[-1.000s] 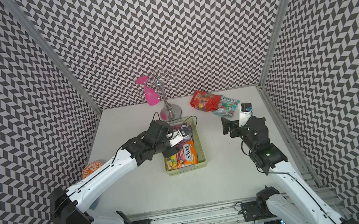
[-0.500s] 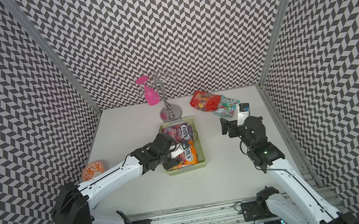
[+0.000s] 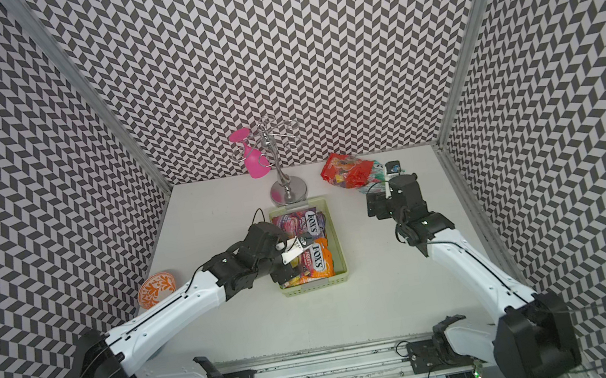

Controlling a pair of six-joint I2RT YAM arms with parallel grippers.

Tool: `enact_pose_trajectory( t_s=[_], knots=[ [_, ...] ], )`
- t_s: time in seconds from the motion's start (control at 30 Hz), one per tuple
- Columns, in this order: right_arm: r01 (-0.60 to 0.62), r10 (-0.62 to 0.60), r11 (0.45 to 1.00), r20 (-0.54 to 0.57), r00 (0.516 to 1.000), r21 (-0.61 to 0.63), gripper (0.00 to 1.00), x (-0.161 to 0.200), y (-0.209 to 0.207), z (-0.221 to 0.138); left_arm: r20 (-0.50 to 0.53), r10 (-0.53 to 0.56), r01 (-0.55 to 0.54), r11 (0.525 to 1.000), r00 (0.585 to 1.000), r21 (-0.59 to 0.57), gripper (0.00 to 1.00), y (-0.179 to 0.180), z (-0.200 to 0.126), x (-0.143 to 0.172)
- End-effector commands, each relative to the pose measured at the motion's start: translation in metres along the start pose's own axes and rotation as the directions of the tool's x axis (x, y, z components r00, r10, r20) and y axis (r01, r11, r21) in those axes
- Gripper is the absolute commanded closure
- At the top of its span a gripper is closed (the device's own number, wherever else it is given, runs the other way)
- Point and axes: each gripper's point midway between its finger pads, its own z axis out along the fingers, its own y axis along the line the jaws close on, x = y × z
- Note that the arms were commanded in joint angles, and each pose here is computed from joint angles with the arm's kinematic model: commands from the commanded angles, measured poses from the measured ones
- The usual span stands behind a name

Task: Put the candies in the basket
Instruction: Place the candy in the basket.

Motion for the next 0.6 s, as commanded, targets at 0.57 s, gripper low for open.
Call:
enact_pose_trajectory(
  t_s=[0.57],
  knots=[
    [0.325,-0.227,0.919,-0.374,0.899,0.222,0.27,0.038,-0.003,0.125,0.239,-0.445,0.473,0.878,0.863,-0.072,0.03,0.109,-0.087,0.04]
  ],
)
